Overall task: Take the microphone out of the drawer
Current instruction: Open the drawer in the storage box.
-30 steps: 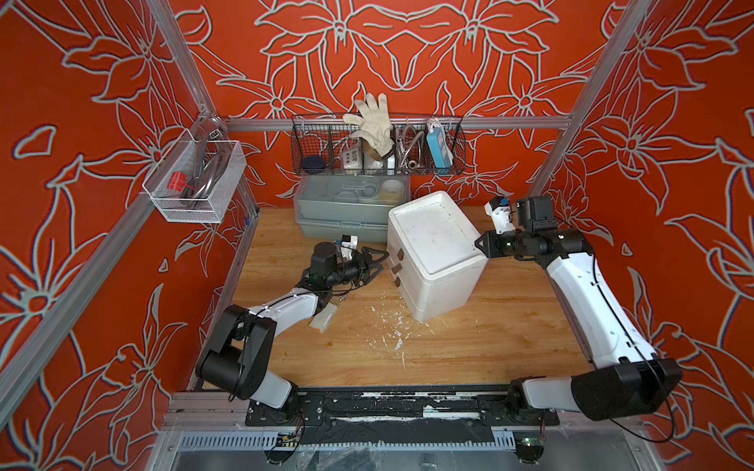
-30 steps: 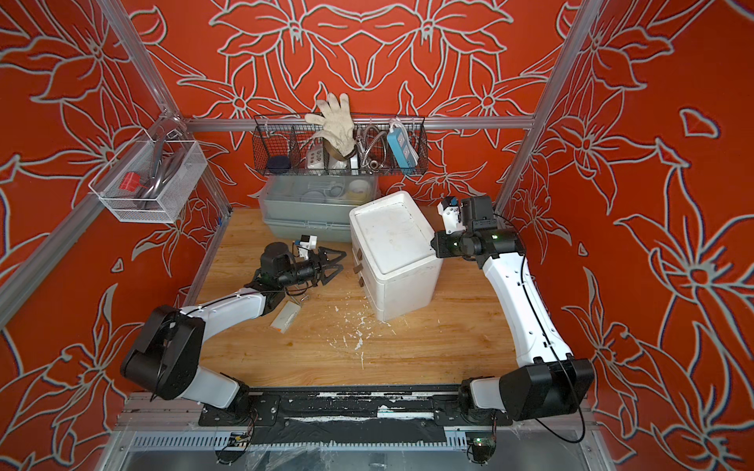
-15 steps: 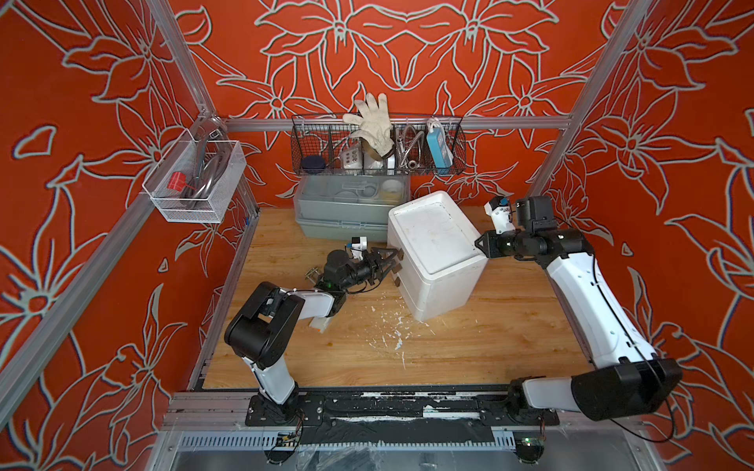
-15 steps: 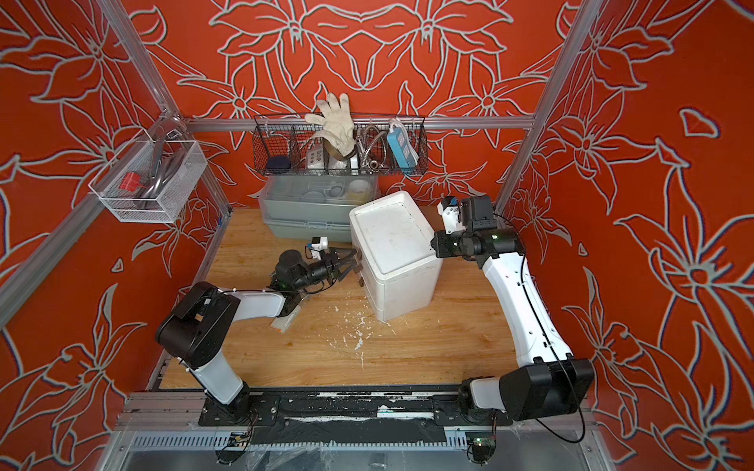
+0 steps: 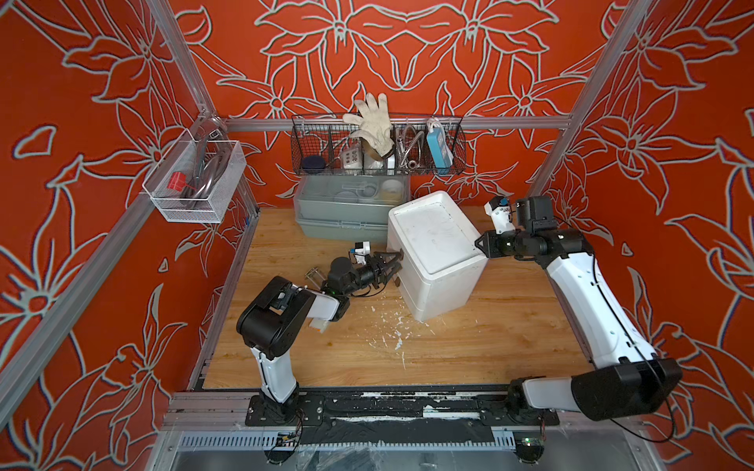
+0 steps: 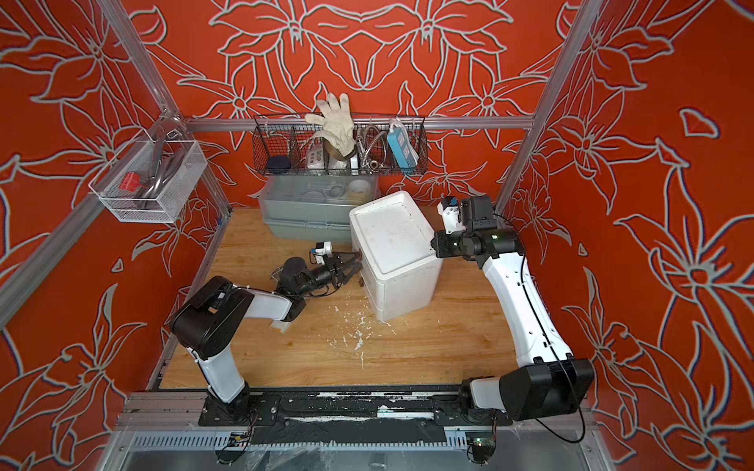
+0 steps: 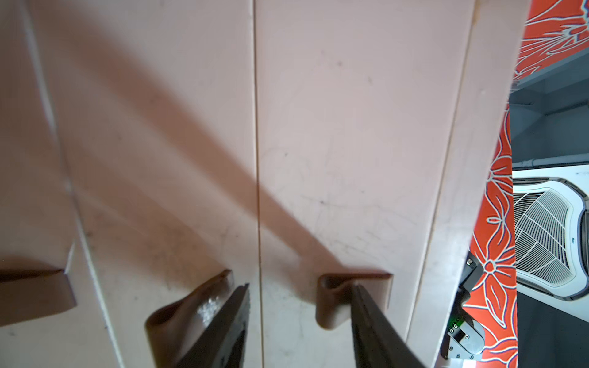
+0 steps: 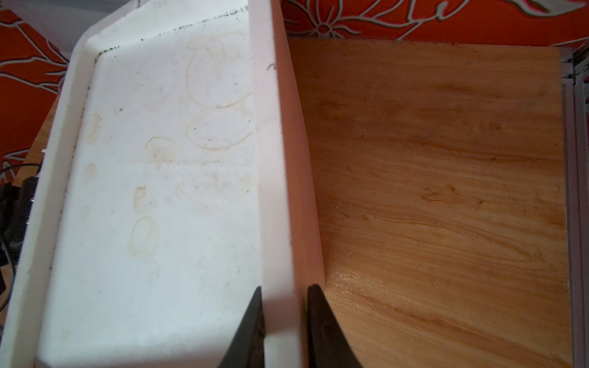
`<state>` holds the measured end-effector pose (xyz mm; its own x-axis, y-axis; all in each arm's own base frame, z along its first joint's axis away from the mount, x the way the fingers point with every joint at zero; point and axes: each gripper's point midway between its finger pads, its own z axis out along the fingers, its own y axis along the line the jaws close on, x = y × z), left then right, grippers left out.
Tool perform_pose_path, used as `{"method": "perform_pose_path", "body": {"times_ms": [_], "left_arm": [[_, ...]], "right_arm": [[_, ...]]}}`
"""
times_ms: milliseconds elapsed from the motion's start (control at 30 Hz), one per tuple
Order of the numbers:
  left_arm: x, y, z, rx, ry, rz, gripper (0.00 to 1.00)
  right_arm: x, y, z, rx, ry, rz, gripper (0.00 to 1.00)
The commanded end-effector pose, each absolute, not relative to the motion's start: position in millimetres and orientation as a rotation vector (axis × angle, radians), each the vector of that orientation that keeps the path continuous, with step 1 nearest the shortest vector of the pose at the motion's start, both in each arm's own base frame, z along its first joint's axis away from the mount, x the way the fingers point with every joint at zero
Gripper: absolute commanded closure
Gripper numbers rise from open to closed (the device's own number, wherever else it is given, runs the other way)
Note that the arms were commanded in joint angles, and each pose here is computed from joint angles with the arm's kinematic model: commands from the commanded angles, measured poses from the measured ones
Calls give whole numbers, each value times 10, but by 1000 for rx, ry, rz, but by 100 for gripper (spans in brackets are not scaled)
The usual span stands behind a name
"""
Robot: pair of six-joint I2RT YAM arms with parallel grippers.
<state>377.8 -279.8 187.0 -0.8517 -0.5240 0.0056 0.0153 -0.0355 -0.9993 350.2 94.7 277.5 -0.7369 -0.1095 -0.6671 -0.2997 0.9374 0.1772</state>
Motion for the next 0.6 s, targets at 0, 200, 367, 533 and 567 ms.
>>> {"method": "perform_pose_path", "body": {"times_ms": [0,200,367,533,567], "left_arm": [[3732,-2818,2009,-485,1815,-1975,48],[3755,-2806,2089,-472,1790,-1964,48],[3794,-2829,2181,-454,1751,-1979,49],[3802,-2813,2300,-430,1701,-1981,51],[3803,-2823,2307,-425,1707,-1975,51]], "right_arm": [[3463,925,2604,-243,2466,351,96],[3457,929,2587,-240,2467,355,96],[3452,944,2571,-242,2472,366,96],[3451,952,2541,-242,2480,372,96],[3450,951,2539,-241,2480,373,96]]}}
